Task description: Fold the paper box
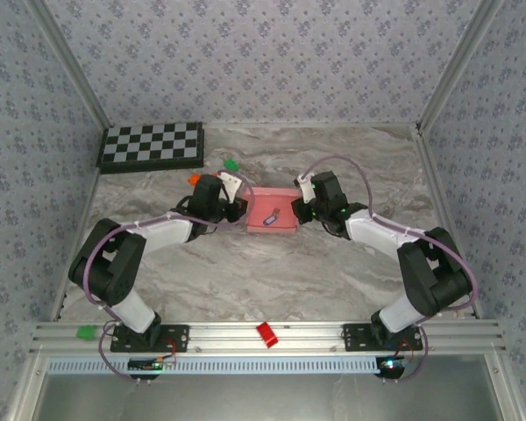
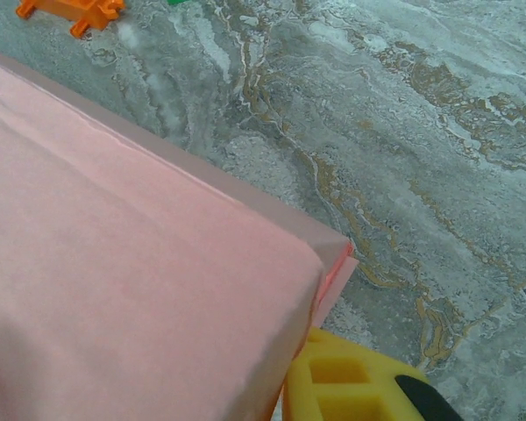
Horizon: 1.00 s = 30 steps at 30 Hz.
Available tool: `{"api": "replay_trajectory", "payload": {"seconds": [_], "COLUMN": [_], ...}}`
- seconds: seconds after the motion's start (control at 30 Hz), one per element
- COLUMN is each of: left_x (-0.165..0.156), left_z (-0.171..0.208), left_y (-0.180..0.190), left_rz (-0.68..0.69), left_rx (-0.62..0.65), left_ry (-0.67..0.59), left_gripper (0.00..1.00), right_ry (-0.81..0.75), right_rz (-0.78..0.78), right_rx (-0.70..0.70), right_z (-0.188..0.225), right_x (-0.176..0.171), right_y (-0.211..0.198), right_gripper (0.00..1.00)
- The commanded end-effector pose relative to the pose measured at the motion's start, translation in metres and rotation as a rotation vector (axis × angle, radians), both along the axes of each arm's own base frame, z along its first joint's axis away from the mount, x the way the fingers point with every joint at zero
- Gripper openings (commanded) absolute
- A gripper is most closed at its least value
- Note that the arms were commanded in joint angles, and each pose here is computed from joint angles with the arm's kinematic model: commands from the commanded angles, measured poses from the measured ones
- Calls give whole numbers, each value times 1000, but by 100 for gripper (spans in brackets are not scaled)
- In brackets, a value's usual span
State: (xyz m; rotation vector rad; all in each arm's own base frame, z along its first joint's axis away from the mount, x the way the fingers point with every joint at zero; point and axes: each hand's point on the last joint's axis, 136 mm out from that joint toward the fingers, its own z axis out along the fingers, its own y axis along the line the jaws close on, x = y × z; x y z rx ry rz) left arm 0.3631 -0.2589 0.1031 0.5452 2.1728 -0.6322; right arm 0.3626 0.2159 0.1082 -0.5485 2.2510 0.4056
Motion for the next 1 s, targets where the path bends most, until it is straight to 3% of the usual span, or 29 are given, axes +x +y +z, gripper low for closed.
{"api": "replay_trajectory", "payload": {"seconds": [0.0, 0.43, 0.97], "left_x": [-6, -6, -5], "left_z": [13, 21, 29], "left_y": [-8, -11, -16], "left_rz": [-22, -30, -38], "left_rx": [-33, -37, -72], "left_ry": [-7, -15, -18], "left_gripper": [7, 13, 6], "right_ry": [-2, -6, -7], "right_rz": [-12, -32, -36], "right_rx": [-1, -18, -28], "right_z": [0, -5, -6], "right_x": [-5, -6, -6], "right_y": [1, -1, -1], "right_gripper": [14, 14, 14]}}
